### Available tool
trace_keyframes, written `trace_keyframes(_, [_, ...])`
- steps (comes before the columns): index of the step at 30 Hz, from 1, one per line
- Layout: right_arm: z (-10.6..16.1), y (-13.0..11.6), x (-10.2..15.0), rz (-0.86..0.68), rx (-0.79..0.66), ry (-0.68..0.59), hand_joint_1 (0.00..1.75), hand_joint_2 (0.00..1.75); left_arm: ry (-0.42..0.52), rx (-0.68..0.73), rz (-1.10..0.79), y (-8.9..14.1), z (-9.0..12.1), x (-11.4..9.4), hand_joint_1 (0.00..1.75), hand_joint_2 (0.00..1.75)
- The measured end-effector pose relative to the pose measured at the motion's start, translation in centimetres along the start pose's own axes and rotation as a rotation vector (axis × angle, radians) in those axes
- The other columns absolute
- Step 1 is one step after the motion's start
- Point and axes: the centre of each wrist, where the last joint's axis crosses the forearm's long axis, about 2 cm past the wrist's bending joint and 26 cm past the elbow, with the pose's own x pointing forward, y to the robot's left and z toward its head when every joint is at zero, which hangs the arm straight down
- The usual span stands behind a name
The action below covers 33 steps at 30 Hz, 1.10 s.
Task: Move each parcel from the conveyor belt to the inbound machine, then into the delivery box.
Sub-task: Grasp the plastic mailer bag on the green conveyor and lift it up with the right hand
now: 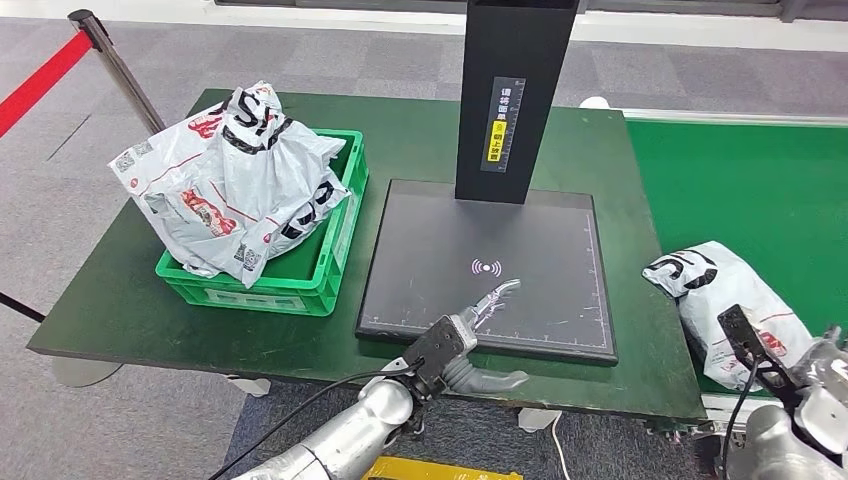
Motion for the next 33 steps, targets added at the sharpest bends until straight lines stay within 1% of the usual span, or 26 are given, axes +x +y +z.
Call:
trace_keyframes(9, [0.9, 2.2, 1.9, -0.044, 0.076, -0.018, 0.0, 1.75, 0.003, -0.013, 0.006, -0.2, 0.0, -0.1, 0.0, 1.75])
trace_keyframes(18, [1.2, 2.9, 4.0, -0.085, 0.099, -0.055, 0.0, 1.75, 0.003, -0.016, 0.015, -0.3, 0.1, -0.2, 0.0, 1.75])
trace_keyframes(19, [1.2, 2.9, 4.2, -0.088, 0.101, -0.057, 0.04, 1.75, 0.004, -0.016, 0.015, -0.3, 0.1, -0.3, 0.0, 1.75])
trace_keyframes(20, [1.2, 2.9, 4.3, -0.091, 0.103, -0.06, 0.13, 1.75, 0.005, -0.017, 0.017, -0.3, 0.1, -0.3, 0.0, 1.75])
trace_keyframes(22, [1.2, 3.0, 4.6, -0.099, 0.109, -0.069, 1.0, 1.75, 0.006, -0.018, 0.021, -0.3, 0.1, -0.3, 0.0, 1.75])
trace_keyframes(23, [1.3, 3.1, 4.7, -0.105, 0.114, -0.073, 1.4, 1.75, 0.007, -0.019, 0.024, -0.3, 0.1, -0.4, 0.0, 1.75])
trace_keyframes(24, [1.3, 3.2, 4.8, -0.111, 0.118, -0.078, 1.75, 1.75, 0.008, -0.018, 0.026, -0.3, 0.2, -0.4, 0.0, 1.75])
trace_keyframes(33, [1.7, 3.7, 5.9, -0.174, 0.139, -0.102, 1.75, 1.75, 0.01, -0.02, 0.028, -0.3, 0.3, -0.7, 0.0, 1.75])
